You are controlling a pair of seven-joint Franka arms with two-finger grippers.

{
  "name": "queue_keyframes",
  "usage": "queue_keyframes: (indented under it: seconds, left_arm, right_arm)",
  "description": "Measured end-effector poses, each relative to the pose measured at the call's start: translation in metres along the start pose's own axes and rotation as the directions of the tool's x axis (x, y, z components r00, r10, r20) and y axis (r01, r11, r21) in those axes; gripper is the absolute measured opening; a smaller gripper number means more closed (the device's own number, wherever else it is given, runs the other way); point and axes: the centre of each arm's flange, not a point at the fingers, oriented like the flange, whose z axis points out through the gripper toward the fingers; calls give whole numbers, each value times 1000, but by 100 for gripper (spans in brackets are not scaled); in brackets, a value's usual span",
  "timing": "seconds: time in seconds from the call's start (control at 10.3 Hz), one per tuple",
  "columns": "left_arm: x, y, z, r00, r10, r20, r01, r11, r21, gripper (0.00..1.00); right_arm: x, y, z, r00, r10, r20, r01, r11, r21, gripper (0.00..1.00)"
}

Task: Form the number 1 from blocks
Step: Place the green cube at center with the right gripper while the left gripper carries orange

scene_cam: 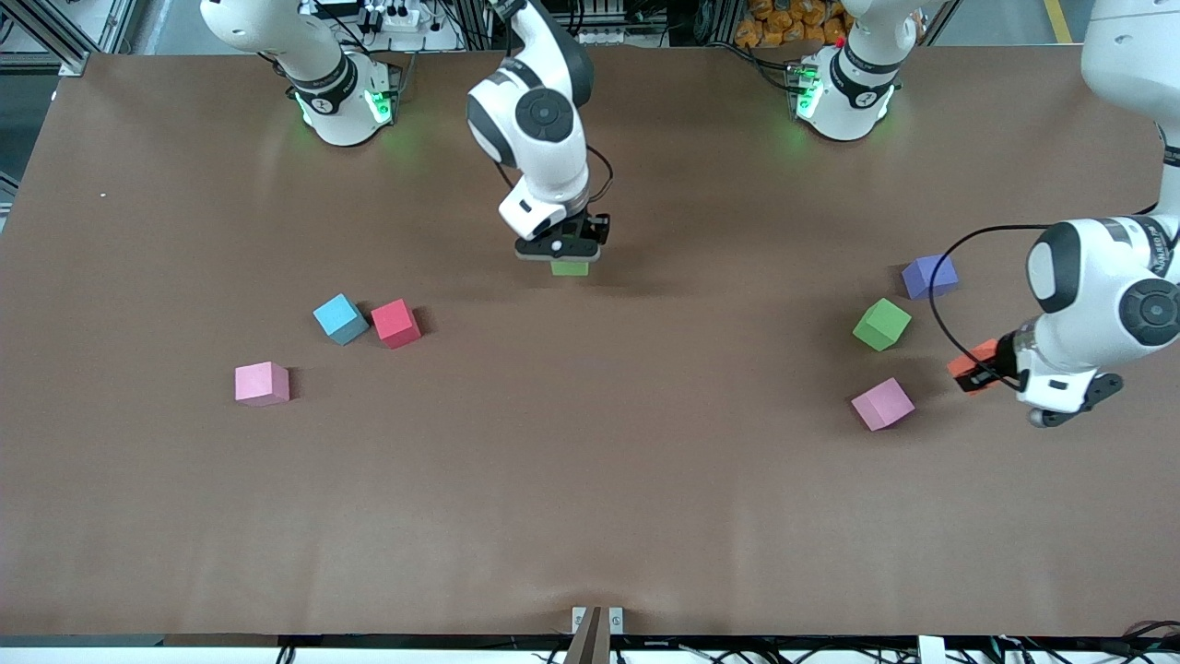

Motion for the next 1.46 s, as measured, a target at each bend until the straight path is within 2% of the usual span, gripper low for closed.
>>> queue_keyframes:
  seconds: [0.29,0.68,1.07,1.46]
  left_arm:
    - [-42,81,-12,997,74,7,-74,996,-48,61]
    - [-102,163,-24,989,144,12,-143,987,-76,61]
    - [-146,208,-24,987,162,18,-161,985,-64,61]
    - [-163,223,-19,985,173,28,-171,984,-56,61]
  right_arm:
    - [-10,7,25,997,75,-24,-75,997,2,64]
    - [-19,6,60,998,52,-27,-53,998,-37,65]
    - [-26,1,74,999,21,-27,-23,998,-57,65]
    - [-26,-3,75,999,15,-39,-17,999,-43,68]
